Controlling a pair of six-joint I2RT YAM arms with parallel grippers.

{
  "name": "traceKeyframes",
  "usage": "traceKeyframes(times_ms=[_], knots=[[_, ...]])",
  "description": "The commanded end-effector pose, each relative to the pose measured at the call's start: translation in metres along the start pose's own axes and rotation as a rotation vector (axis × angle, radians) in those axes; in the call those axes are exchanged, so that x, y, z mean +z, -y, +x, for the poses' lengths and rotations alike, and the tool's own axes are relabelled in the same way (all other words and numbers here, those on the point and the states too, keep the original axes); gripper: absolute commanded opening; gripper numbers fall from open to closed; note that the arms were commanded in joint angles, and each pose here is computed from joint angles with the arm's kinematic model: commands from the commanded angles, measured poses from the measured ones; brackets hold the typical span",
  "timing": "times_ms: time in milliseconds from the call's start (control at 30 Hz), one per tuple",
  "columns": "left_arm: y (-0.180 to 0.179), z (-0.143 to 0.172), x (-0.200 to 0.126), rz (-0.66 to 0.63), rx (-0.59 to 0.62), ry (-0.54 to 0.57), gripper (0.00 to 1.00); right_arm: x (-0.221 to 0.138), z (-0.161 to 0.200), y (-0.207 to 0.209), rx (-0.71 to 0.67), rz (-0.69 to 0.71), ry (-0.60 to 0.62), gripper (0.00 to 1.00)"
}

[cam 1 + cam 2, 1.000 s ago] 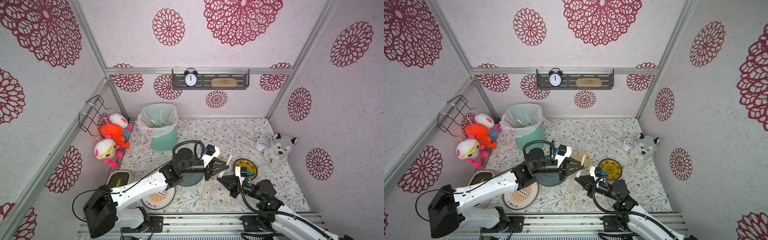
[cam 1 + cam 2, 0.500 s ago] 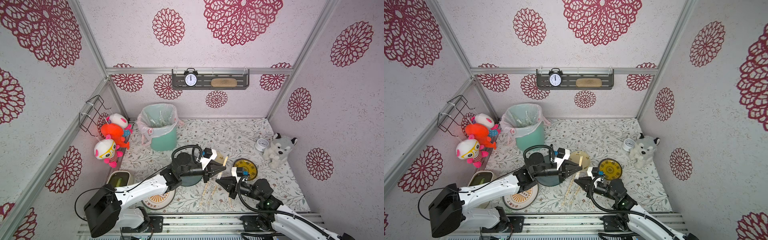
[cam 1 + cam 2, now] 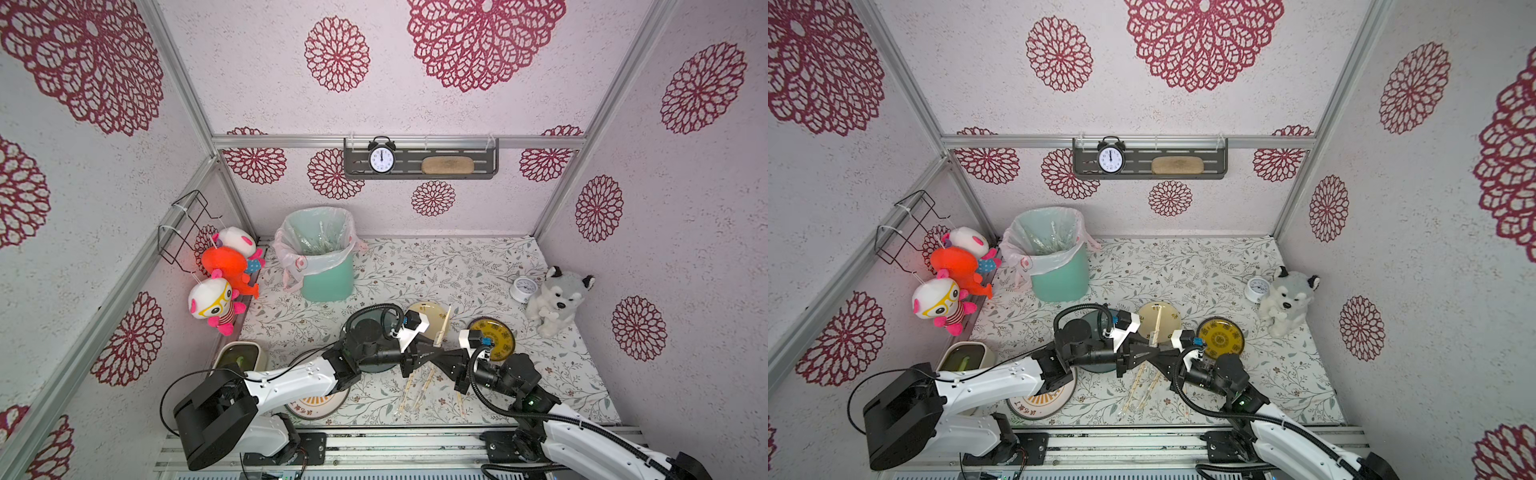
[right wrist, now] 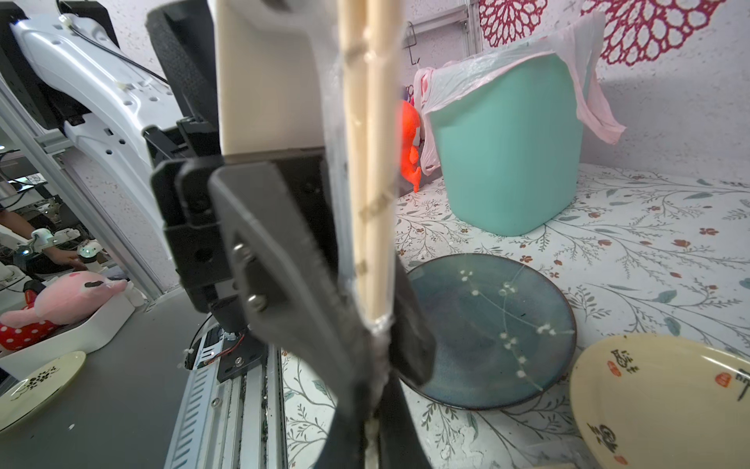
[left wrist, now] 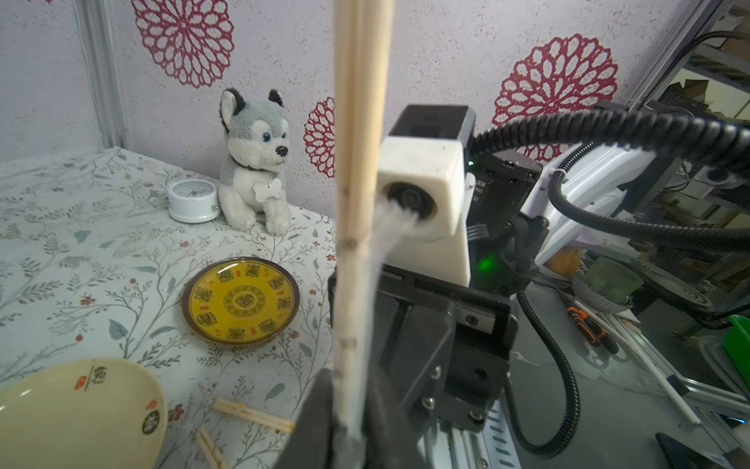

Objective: Remove the packaging of disposable chopsticks
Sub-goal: Remove the packet bag from the disposable chopsticks.

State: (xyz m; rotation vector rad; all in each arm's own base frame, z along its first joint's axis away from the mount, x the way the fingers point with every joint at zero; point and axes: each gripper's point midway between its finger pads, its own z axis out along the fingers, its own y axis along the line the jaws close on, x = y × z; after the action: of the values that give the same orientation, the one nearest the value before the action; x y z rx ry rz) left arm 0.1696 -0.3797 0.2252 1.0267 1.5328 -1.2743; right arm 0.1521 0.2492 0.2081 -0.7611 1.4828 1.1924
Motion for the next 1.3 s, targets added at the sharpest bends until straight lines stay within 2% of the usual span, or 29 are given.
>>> traceKeyframes(times_ms=[0, 33, 100, 200, 300, 433, 500, 633, 700, 733, 833, 967, 1200, 1267], knots=[[0.009, -0.004, -0.005, 0.014, 0.026, -0.021, 0.33, -0.002, -0.046, -0.012, -0.081, -0.03, 0.163, 0.0], [0.008, -0.01, -0.006, 0.007, 0.038, -0.016, 0.36, -0.002, -0.043, -0.011, -0.075, -0.028, 0.154, 0.0], [0.006, -0.025, -0.007, -0.019, 0.067, -0.005, 0.52, -0.001, -0.039, -0.01, -0.065, -0.023, 0.141, 0.0], [-0.006, -0.05, -0.012, -0.078, 0.09, 0.049, 0.63, -0.001, -0.031, -0.007, -0.056, -0.013, 0.117, 0.0], [-0.012, -0.072, -0.015, -0.084, 0.102, 0.099, 0.66, -0.002, -0.025, -0.006, -0.053, -0.011, 0.107, 0.0], [0.001, -0.09, -0.014, -0.01, 0.115, 0.119, 0.66, -0.002, -0.021, -0.005, -0.049, -0.006, 0.098, 0.0], [0.004, -0.095, -0.013, 0.005, 0.117, 0.124, 0.57, -0.003, -0.019, -0.004, -0.048, 0.003, 0.094, 0.0], [0.001, -0.094, -0.004, 0.017, 0.108, 0.11, 0.53, -0.003, -0.017, -0.003, -0.05, 0.007, 0.091, 0.0], [-0.001, -0.09, 0.003, 0.031, 0.093, 0.091, 0.35, -0.004, -0.017, -0.003, -0.051, 0.008, 0.092, 0.0], [-0.002, -0.088, 0.006, 0.034, 0.085, 0.081, 0.3, -0.004, -0.017, -0.003, -0.051, 0.008, 0.092, 0.0], [-0.004, -0.08, 0.009, 0.041, 0.067, 0.058, 0.27, -0.006, -0.019, -0.004, -0.054, 0.011, 0.101, 0.0], [-0.008, -0.068, 0.01, 0.021, 0.044, 0.035, 0.13, -0.009, -0.024, -0.006, -0.062, 0.013, 0.118, 0.0], [-0.016, -0.034, 0.012, 0.003, -0.016, -0.014, 0.09, -0.01, -0.03, -0.007, -0.068, 0.013, 0.139, 0.0], [-0.016, -0.024, 0.012, 0.007, -0.035, -0.027, 0.11, -0.011, -0.034, -0.009, -0.073, 0.004, 0.153, 0.0]])
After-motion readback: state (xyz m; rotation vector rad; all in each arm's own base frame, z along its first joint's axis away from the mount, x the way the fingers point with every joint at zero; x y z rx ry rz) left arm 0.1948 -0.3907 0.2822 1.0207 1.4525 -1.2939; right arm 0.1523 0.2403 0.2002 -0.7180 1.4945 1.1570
